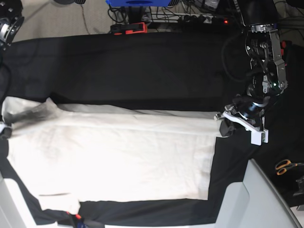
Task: Fold the T-shirt properly
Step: 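Fold the lifted side edge over onto the shirt body with both grippers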
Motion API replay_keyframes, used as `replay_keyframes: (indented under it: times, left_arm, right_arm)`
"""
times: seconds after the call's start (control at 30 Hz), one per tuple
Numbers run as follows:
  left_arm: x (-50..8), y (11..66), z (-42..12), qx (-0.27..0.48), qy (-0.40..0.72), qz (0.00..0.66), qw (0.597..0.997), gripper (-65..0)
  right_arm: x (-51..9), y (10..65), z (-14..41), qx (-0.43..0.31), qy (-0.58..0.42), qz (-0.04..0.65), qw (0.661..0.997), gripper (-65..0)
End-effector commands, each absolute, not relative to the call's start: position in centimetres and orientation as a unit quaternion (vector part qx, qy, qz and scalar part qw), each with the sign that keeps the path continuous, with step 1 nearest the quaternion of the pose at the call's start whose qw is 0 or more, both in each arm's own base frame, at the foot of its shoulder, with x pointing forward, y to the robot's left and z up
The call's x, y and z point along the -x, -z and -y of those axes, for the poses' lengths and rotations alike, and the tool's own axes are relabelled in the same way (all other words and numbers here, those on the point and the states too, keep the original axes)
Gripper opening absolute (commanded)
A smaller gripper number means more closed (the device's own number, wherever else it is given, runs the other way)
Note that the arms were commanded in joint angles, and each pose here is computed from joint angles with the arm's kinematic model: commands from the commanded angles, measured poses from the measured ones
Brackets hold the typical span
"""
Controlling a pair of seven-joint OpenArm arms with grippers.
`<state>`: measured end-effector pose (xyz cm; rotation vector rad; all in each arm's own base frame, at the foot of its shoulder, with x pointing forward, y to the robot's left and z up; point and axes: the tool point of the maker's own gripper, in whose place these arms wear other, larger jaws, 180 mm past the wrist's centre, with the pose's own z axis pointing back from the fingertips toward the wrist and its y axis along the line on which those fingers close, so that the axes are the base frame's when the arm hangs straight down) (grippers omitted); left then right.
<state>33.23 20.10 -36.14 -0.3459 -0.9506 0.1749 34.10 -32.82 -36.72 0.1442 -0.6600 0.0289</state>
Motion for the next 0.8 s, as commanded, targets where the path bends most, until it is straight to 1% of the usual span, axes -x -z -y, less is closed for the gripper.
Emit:
replay_keyframes:
  times: [0.0,0.13,0.3,0.5,0.67,0.77]
  left_arm:
    - [-34.4,34.3,-20.6,0.163,-0.079,0.483,0.857,-65.0]
    - [-35.0,34.7,-20.9,0.165,-0.086,0.479,0.858,-65.0]
    - [-36.4,35.6,-21.8,0.161,-0.096,0.469,0.863,-65.0]
    - [-37.8,37.1,-19.5,0.131,-0.032,0.444,0.886,-65.0]
    - [-38.1,37.3,-19.8,0.127,-0.035,0.443,0.887,-65.0]
    - [-38.0,37.6,-20.2,0.123,-0.037,0.439,0.889,-65.0]
  right_arm:
    - [-35.4,35.2,33.2,-0.070,-0.018,0.349,0.934,-64.8]
    - [-36.0,35.7,33.2,-0.085,-0.005,0.360,0.929,-64.8]
    - [-36.3,36.7,32.9,-0.100,0.006,0.359,0.928,-64.8]
    - [-37.5,37.7,31.3,-0.113,-0.018,0.358,0.927,-64.8]
    - [-37.9,38.2,31.2,-0.125,-0.005,0.364,0.923,-64.8]
    - [-38.8,37.9,30.5,-0.128,-0.016,0.366,0.922,-64.8]
